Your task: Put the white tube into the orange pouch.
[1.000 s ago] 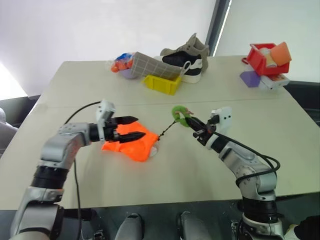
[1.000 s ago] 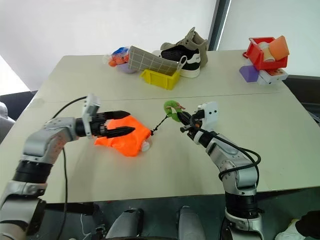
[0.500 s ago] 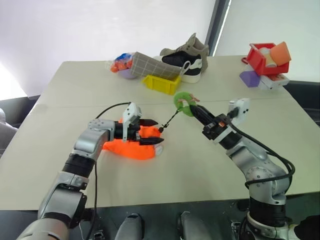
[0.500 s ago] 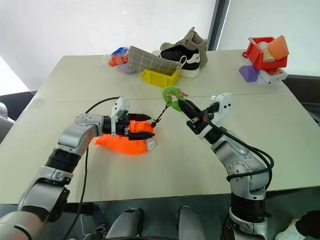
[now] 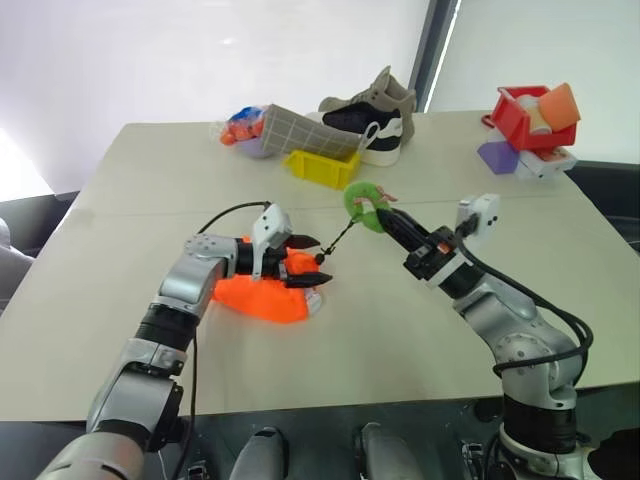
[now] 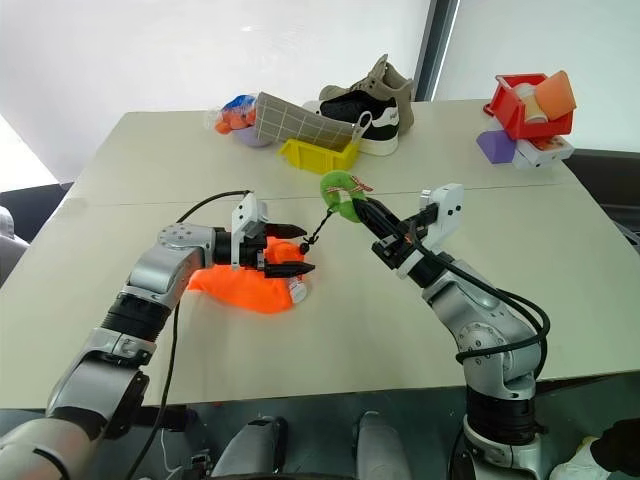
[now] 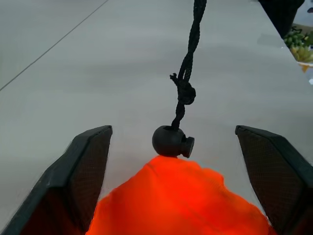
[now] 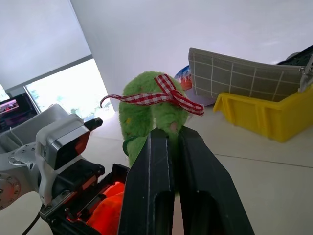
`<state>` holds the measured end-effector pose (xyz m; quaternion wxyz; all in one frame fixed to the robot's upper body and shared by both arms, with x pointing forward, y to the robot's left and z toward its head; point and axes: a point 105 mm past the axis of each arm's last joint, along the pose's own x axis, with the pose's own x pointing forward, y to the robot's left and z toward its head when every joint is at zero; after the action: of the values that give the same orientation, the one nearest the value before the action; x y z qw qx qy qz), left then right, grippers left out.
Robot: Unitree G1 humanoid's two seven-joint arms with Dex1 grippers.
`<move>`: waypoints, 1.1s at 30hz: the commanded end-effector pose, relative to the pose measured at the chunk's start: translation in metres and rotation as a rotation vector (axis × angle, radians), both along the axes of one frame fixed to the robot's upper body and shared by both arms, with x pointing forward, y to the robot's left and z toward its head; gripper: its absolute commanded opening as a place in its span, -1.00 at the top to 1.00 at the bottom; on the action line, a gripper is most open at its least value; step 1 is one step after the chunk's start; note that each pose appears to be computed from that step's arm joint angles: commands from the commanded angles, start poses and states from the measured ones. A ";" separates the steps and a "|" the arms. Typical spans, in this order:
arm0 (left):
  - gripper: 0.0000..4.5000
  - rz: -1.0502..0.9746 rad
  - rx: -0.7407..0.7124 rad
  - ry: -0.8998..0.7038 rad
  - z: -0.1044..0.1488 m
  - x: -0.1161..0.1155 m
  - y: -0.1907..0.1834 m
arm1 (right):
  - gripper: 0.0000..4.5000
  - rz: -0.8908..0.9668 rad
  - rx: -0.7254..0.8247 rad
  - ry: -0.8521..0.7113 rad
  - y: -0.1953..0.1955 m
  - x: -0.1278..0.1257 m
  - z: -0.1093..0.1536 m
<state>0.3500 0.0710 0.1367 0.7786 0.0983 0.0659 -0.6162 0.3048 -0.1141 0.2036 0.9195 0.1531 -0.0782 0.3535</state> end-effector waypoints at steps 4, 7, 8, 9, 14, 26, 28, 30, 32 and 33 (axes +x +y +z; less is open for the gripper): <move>0.56 -0.036 0.012 -0.030 0.009 0.000 -0.002 | 1.00 0.009 0.011 -0.067 0.002 -0.007 0.014; 0.91 -0.033 0.019 -0.036 0.008 0.000 -0.001 | 1.00 0.005 0.012 -0.068 0.002 -0.007 0.015; 0.91 -0.032 0.024 -0.039 0.008 0.000 -0.001 | 1.00 0.002 0.012 -0.069 0.002 -0.006 0.015; 0.91 -0.032 0.028 -0.042 0.007 0.000 -0.001 | 1.00 -0.001 0.011 -0.070 0.002 -0.006 0.015; 0.91 -0.044 0.087 -0.058 0.000 -0.002 0.004 | 1.00 -0.138 0.000 -0.088 -0.015 0.010 0.018; 0.91 -0.112 0.285 -0.028 -0.036 -0.031 0.029 | 1.00 -0.617 -0.118 -0.047 -0.089 0.057 0.007; 0.91 -0.109 0.291 -0.021 -0.038 -0.035 0.033 | 1.00 -0.639 -0.136 -0.040 -0.091 0.060 0.004; 0.91 -0.093 0.287 -0.013 -0.038 -0.036 0.036 | 1.00 -0.645 -0.140 -0.028 -0.091 0.062 0.001; 0.91 -0.081 0.290 -0.013 -0.038 -0.038 0.039 | 1.00 -0.646 -0.146 -0.020 -0.091 0.063 -0.001; 0.91 -0.071 0.292 -0.014 -0.038 -0.038 0.041 | 1.00 -0.645 -0.150 -0.015 -0.090 0.063 -0.003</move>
<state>0.3151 0.0964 0.1099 0.7322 0.2133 0.1100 -0.6374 0.3681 -0.1761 0.1695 0.9909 0.0642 -0.0420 0.1109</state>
